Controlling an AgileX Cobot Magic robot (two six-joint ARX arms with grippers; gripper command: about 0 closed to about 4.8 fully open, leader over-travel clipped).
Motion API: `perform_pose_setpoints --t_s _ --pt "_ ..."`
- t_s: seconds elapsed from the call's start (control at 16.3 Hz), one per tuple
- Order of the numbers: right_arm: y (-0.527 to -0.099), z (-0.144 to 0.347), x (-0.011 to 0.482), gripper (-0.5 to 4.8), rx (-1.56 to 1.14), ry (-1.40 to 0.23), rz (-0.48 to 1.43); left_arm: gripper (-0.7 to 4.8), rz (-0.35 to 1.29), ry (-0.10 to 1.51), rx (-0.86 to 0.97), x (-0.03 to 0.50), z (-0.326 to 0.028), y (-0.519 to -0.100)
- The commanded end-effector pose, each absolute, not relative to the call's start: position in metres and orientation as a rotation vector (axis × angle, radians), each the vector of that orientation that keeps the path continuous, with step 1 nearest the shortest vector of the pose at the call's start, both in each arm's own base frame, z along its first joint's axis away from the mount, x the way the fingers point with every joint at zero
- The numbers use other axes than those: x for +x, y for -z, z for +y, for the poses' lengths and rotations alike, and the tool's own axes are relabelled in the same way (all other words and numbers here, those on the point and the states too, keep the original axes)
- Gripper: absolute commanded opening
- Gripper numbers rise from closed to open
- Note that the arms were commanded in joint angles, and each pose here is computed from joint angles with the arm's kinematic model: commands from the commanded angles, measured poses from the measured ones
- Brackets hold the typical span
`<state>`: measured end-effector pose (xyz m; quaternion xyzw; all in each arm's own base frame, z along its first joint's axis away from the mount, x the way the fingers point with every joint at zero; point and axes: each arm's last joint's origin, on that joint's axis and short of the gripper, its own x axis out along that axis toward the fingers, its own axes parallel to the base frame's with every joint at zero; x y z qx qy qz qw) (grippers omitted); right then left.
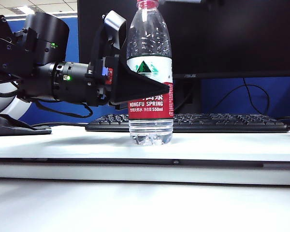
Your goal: Unscrew the cap from the plastic bottle on the table.
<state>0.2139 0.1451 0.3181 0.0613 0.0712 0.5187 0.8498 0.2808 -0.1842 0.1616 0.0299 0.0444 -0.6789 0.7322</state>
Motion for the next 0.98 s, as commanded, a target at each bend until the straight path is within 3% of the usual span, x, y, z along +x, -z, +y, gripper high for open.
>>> perform_pose_setpoints --t_s 0.06,0.24,0.55,0.98 --pt "-0.330 0.144 0.204 3.34 0.174 -1.024 0.110 2.99 0.150 1.477 0.057 0.280 -0.184 -0.156" --pt "-0.336 0.164 0.183 3.47 0.194 -0.812 0.069 2.99 0.148 1.470 0.060 0.281 -0.183 -0.156" --pt "-0.338 0.214 0.118 3.47 0.177 -0.185 -0.045 2.99 0.148 1.470 0.060 0.281 -0.183 -0.156" --pt "-0.308 0.256 0.125 3.46 0.205 -0.164 -0.054 2.99 0.152 1.470 0.057 0.280 -0.183 -0.155"
